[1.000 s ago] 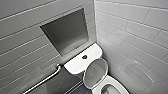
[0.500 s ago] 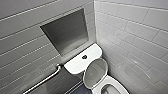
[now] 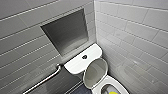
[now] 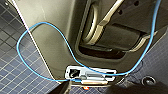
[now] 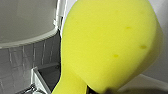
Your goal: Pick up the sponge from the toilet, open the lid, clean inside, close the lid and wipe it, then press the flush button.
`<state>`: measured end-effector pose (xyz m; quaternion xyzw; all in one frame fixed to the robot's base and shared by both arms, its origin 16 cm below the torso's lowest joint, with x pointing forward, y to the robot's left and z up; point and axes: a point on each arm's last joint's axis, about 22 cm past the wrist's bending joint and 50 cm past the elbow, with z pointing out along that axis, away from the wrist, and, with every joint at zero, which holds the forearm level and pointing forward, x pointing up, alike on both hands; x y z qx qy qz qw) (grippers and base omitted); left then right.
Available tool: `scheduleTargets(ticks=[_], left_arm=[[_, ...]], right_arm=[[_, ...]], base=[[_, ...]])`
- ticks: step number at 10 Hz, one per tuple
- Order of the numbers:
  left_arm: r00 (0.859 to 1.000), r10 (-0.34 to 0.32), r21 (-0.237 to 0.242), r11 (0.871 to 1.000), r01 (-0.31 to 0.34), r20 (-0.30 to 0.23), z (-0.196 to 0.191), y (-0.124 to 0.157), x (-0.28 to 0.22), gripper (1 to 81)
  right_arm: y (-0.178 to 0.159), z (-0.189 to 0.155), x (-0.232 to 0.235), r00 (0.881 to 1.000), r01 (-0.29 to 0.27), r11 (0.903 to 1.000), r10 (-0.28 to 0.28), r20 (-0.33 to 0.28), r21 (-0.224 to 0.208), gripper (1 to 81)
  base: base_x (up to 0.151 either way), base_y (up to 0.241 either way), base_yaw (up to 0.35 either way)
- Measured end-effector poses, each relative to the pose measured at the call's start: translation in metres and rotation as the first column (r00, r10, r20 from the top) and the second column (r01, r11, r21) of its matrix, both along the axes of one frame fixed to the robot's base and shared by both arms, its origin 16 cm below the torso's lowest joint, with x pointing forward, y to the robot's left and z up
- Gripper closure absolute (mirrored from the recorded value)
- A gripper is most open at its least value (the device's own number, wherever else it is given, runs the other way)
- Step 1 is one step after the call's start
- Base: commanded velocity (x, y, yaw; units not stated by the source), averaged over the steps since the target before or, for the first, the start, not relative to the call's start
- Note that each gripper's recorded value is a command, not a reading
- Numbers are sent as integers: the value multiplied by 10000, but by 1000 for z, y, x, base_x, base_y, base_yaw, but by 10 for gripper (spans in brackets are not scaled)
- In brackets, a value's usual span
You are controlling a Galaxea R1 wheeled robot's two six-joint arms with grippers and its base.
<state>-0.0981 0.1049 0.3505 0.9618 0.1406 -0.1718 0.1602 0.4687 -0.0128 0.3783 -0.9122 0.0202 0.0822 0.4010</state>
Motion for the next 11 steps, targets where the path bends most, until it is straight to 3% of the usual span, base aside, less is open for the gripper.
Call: scheduleTargets(ticks=[2,3,4,6,8,11], left_arm=[[10000,10,1,10000,-10,-4,0,0,0,10],[10000,10,1,10000,-10,-4,0,0,0,10],[10000,9,-1,10000,-9,-15,0,0,0,10],[10000,8,5,10000,-8,-21,0,0,0,10],[10000,8,5,10000,-8,-21,0,0,0,10],[10000,5,0,10000,-5,-34,1,0,0,10]], right_arm=[[61,13,58,9968,-295,9994,281,751,176,811],[80,15,91,9928,-198,9998,187,1183,84,811],[88,7,117,9894,-47,9996,88,1450,-286,811],[112,-9,124,9908,174,9965,-62,1353,-822,811],[151,-15,111,9935,265,9947,-152,1130,-996,811],[153,-46,103,9925,915,9766,-736,973,-1944,811]], base=[[0,0,0],[0,0,0],[0,0,0],[0,0,0],[0,0,0],[0,0,0]])
